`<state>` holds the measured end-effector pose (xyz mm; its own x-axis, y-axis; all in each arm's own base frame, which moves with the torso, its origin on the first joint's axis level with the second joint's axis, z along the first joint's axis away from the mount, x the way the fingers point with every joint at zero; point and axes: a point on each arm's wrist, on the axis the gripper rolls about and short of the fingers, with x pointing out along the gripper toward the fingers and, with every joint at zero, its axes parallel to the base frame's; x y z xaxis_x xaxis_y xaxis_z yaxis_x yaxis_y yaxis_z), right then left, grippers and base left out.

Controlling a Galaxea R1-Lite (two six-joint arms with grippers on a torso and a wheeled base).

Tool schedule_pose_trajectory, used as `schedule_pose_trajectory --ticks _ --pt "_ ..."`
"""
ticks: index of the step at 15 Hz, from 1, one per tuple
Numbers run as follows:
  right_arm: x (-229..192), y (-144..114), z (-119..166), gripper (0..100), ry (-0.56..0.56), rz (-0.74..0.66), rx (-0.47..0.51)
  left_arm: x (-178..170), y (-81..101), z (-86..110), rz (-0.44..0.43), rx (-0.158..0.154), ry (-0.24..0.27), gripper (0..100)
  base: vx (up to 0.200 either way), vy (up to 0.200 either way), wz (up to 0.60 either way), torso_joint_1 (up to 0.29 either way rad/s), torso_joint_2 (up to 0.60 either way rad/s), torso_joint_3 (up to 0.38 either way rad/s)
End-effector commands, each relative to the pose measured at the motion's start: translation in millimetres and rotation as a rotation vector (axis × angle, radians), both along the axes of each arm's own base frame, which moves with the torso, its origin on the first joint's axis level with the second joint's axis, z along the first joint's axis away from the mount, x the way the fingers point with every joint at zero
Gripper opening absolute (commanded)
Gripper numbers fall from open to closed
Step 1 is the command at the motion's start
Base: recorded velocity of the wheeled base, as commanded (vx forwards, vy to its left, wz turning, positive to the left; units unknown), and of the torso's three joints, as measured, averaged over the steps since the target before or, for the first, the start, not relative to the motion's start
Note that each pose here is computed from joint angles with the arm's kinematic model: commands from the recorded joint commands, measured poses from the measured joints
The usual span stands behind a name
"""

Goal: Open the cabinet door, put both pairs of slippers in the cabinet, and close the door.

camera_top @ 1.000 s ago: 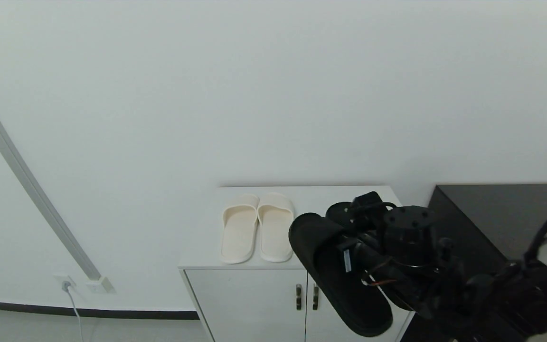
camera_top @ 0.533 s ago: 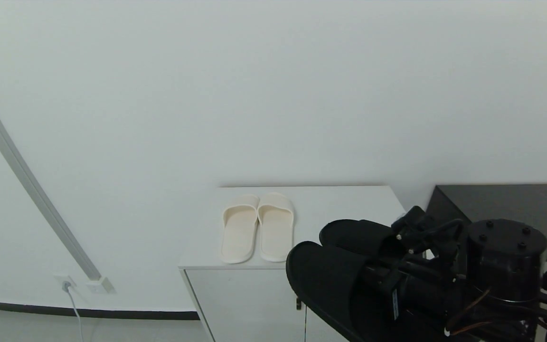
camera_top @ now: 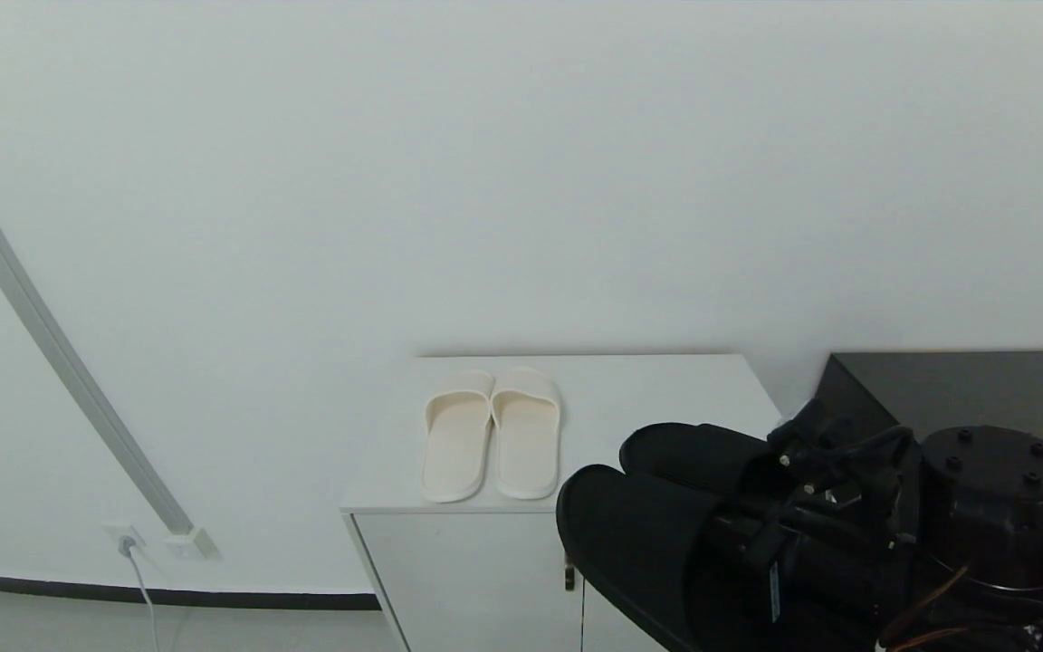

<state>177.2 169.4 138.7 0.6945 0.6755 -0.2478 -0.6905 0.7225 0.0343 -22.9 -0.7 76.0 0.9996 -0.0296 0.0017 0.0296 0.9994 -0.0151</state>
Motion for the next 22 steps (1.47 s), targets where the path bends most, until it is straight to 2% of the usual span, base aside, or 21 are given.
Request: schedule_pose_trajectory --ticks 1,5,11,22 --pt "0 0 1 0 0.000 -0.001 0.005 0 0.0 0.0 0.000 0.000 0.000 0 0.000 0.000 0.00 0.000 0.00 0.000" --pt "0 0 -1 0 0.006 -0.001 0.000 0 0.0 0.0 0.000 0.001 0.000 0 0.000 0.000 0.00 0.000 0.00 0.000" --pt "-1 -2 -4 0 0.014 -0.001 -0.012 0 0.0 0.0 0.000 0.001 0.000 0 -0.200 0.000 0.00 0.001 0.00 0.002" --pt "1 0 -14 0 0.040 -0.003 -0.037 0 0.0 0.0 0.000 0.001 0.000 0 0.000 0.000 0.00 0.000 0.00 0.000"
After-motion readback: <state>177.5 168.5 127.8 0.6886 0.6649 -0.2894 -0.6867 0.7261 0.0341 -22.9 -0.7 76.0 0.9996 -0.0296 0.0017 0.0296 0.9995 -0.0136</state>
